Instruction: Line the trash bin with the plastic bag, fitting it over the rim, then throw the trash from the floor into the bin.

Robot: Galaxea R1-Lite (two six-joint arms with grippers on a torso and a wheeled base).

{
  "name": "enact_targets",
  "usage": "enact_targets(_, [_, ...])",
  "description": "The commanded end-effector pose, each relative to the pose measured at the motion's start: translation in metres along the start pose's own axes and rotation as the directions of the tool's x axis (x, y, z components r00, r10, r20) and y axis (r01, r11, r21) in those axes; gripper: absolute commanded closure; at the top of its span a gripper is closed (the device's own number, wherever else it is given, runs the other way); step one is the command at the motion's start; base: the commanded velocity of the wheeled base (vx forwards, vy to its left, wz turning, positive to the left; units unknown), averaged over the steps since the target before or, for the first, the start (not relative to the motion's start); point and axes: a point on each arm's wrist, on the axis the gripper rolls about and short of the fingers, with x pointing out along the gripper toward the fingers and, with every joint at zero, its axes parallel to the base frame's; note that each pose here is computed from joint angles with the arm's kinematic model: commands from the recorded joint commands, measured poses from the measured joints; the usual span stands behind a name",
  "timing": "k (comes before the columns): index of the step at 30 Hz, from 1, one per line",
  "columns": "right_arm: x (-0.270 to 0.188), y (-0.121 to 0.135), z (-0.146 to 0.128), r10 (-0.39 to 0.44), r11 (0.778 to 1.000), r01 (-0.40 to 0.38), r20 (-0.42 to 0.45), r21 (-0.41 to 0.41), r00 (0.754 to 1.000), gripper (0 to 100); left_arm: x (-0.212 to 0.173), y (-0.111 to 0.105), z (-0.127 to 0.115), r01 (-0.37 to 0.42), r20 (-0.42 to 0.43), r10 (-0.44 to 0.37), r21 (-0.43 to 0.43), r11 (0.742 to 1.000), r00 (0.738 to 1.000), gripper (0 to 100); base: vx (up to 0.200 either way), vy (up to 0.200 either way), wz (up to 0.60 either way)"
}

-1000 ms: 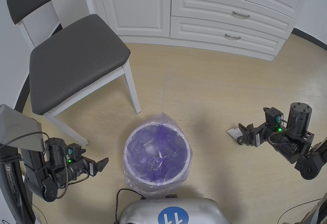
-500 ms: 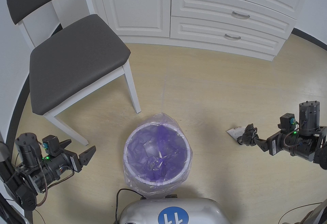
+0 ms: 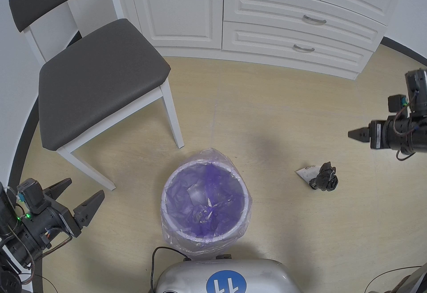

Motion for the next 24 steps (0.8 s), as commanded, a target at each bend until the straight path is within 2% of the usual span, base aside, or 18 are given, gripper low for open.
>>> enact_targets(1, [0.007, -0.008, 0.026, 0.022, 0.994, -0.023, 0.013, 0.103, 1.000, 0, -0.021, -0.007, 0.019, 0.031, 0.139, -0.032, 0.013, 0.999, 0.990, 0, 0.000, 0.000, 0.00])
enact_targets(4, [0.022, -0.015, 0.031, 0.008, 0.992, -0.008, 0.000, 0.123, 1.000, 0, -0.017, -0.006, 0.018, 0.029, 0.110, -0.030, 0.012, 1.000, 0.993, 0, 0.000, 0.000, 0.00])
enact_targets(5, [0.031, -0.020, 0.033, -0.008, 0.991, 0.009, -0.012, 0.135, 1.000, 0, -0.014, -0.005, 0.011, 0.025, 0.063, -0.025, 0.008, 1.000, 0.998, 0, 0.000, 0.000, 0.00])
enact_targets(7, [0.047, -0.026, 0.031, -0.018, 0.989, 0.025, -0.048, 0.144, 0.999, 0, -0.011, -0.005, 0.007, 0.020, 0.033, -0.020, 0.005, 1.000, 0.999, 0, 0.000, 0.000, 0.00])
enact_targets(15, [0.068, -0.029, 0.035, -0.017, 0.988, 0.027, -0.068, 0.153, 0.998, 0, -0.010, -0.005, 0.007, 0.021, 0.029, -0.021, 0.011, 1.000, 0.999, 0, 0.000, 0.000, 0.00])
enact_targets(20, [0.087, -0.029, 0.022, -0.036, 0.989, 0.054, -0.131, 0.136, 0.991, 0, -0.006, -0.004, 0.004, 0.013, 0.006, -0.013, 0.010, 1.000, 1.000, 0, 0.000, 0.000, 0.00])
enact_targets(24, [0.099, -0.030, 0.011, -0.034, 0.990, 0.046, -0.093, 0.135, 0.995, 0, -0.004, -0.004, 0.003, 0.009, -0.007, -0.009, 0.011, 1.000, 1.000, 0, 0.000, 0.000, 0.00])
